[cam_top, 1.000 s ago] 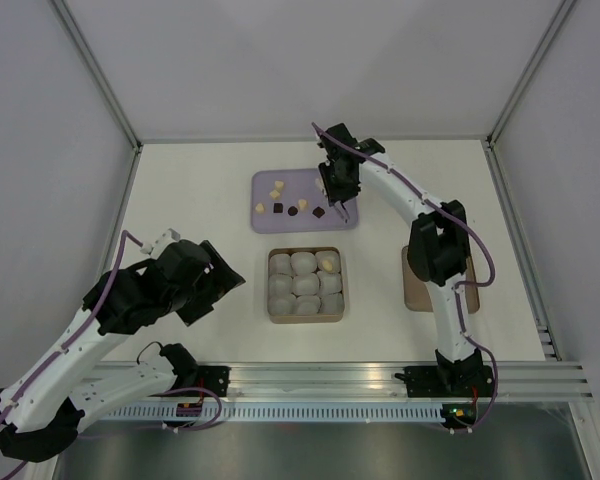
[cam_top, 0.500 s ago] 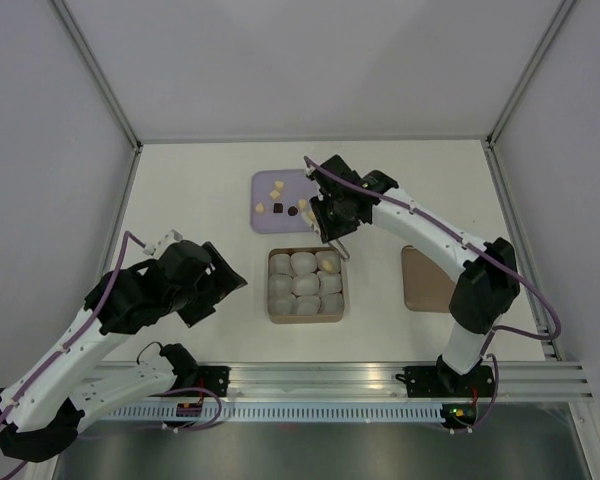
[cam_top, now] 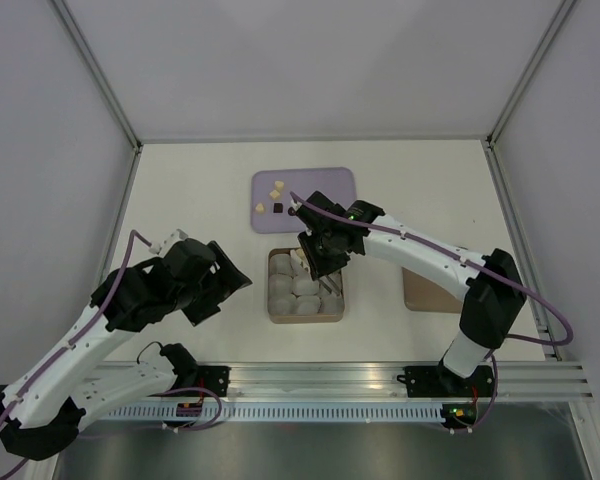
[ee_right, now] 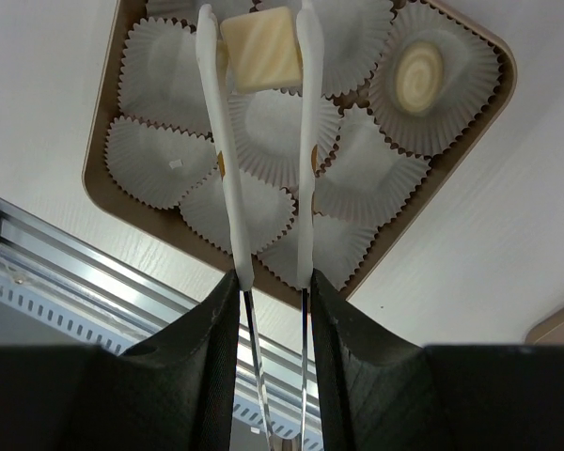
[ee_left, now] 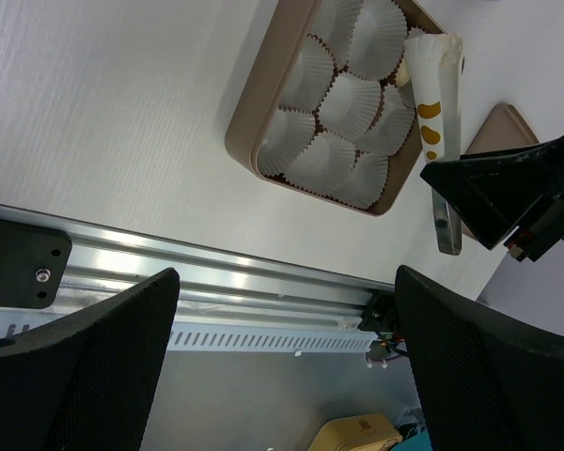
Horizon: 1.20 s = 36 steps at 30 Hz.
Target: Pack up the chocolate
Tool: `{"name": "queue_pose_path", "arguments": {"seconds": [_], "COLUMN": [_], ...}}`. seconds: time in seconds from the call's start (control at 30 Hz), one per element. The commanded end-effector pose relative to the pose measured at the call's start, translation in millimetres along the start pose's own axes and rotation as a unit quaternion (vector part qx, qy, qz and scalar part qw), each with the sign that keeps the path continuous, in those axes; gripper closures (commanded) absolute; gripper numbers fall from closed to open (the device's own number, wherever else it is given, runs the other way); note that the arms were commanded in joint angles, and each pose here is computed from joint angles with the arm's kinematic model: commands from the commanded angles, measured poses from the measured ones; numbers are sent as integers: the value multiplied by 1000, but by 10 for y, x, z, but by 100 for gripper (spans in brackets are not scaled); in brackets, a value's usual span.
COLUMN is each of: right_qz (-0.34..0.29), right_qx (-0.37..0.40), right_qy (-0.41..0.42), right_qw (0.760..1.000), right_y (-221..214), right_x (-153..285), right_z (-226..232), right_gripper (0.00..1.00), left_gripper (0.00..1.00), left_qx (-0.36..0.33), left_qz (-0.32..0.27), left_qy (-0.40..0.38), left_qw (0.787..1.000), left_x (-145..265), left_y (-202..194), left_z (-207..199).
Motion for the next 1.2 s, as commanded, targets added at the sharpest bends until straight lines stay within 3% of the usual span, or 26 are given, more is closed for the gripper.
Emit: {"name": "queue_pose_path", "arguments": {"seconds": [0.0,1.17], "right_qz": [-8,43], "right_qx": [-11,-32], "right_qy": [-15,-28], "right_qw": [1000,998], "right_y": [69,-90], "right_x": [-84,-541], "right_z": [-17,-42], "right_gripper": [79,78], "left_gripper": [0,0], "left_qx": [15,24], "left_qz": [6,-8], "left_qy": [-9,-5], "left_qw": [1000,1000], "left_x": [-21,-89], "left_y": [-26,3], "left_z": [-63,-69]}}
Point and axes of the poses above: each gripper's point midway between its finger pads, its own x axis back along the fingers, its own z axis along the line the jaws close on, y = z × x, the point moved 2 cm from there along x, back along the fingers, and after that the axes turned 14 degrees about x, right-handed, at the moved point
